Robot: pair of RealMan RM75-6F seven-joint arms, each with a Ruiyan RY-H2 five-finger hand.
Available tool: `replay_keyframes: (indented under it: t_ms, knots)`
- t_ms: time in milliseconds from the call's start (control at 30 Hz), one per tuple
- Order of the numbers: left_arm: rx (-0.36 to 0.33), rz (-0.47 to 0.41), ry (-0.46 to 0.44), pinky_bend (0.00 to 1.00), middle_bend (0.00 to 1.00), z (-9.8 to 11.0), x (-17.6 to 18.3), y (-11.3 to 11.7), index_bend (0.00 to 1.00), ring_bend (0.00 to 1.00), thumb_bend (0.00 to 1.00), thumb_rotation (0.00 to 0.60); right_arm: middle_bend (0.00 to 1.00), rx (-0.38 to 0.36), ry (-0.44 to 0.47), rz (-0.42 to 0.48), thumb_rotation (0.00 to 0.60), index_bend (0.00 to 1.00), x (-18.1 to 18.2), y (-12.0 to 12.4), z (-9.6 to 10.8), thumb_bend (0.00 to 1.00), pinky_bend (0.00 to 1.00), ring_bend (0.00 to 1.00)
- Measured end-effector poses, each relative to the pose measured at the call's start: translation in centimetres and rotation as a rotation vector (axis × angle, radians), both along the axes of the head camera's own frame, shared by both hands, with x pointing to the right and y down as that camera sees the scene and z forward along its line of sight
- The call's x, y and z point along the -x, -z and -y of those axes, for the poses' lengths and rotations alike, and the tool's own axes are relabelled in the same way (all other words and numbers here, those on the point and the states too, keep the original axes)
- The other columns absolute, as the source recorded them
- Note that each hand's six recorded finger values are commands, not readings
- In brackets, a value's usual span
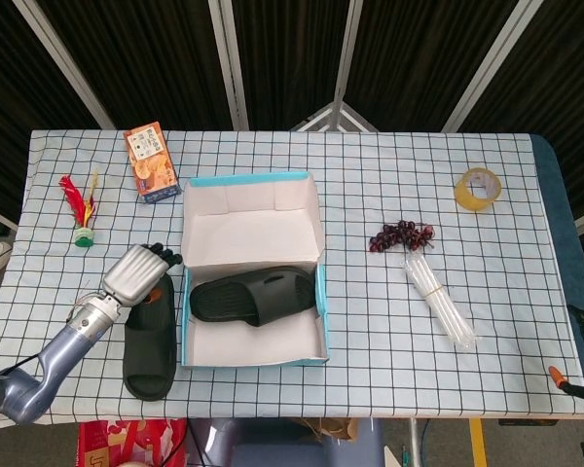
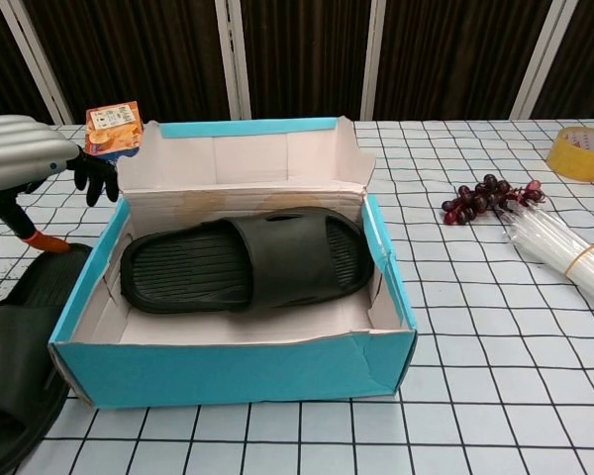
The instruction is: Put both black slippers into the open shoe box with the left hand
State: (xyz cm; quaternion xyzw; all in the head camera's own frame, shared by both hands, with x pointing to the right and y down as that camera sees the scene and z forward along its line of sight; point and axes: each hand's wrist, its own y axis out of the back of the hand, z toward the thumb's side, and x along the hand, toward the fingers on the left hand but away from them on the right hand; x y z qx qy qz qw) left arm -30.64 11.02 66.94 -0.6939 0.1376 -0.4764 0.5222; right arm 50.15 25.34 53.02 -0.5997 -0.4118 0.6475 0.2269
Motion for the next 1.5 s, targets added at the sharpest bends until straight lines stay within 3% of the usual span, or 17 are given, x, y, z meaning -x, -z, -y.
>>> replay_keyframes:
  t_ms: [400, 767, 1033, 1167, 1333, 1500]
  knots:
    - [0.012, 0.072, -0.089, 0.61, 0.37, -0.5, -2.0, -1.0, 0.35, 0.35, 0.25, 0.6, 0.11, -0.033, -0.012, 0.021, 0.6, 0.04, 0.1, 0.2, 0.1, 0.31, 0.13, 0.18]
    - [-0.047, 0.037, -0.106, 0.61, 0.37, -0.3, -3.2, 0.5, 0.35, 0.35, 0.24, 0.6, 0.11, -0.009, -0.008, 0.015, 0.6, 0.04, -0.2, 0.3, -0.2, 0.31, 0.13, 0.18]
    - [-0.036, 0.062, -0.125, 0.61, 0.38, -1.4, -2.4, 1.0, 0.36, 0.35, 0.24, 0.6, 0.11, -0.015, -0.008, 0.02, 0.6, 0.04, -0.2, 0.6, -0.1, 0.31, 0.13, 0.18]
    - [-0.039, 0.052, -0.099, 0.61, 0.38, -1.9, -1.1, 2.3, 0.35, 0.35, 0.24, 0.6, 0.11, -0.02, -0.008, 0.023, 0.6, 0.04, -0.2, 0.8, -0.1, 0.31, 0.13, 0.18]
    - [-0.054, -0.01, -0.004, 0.6, 0.33, -1.9, 1.2, 5.3, 0.28, 0.33, 0.22, 0.6, 0.11, -0.021, -0.005, 0.029, 0.6, 0.04, -0.1, 1.0, -0.2, 0.31, 0.13, 0.18]
    - [-0.007, -0.03, 0.09, 0.6, 0.29, -4.1, 4.3, 8.3, 0.22, 0.29, 0.16, 0.6, 0.11, -0.022, -0.004, 0.032, 0.6, 0.04, -0.1, 1.2, -0.2, 0.31, 0.12, 0.18]
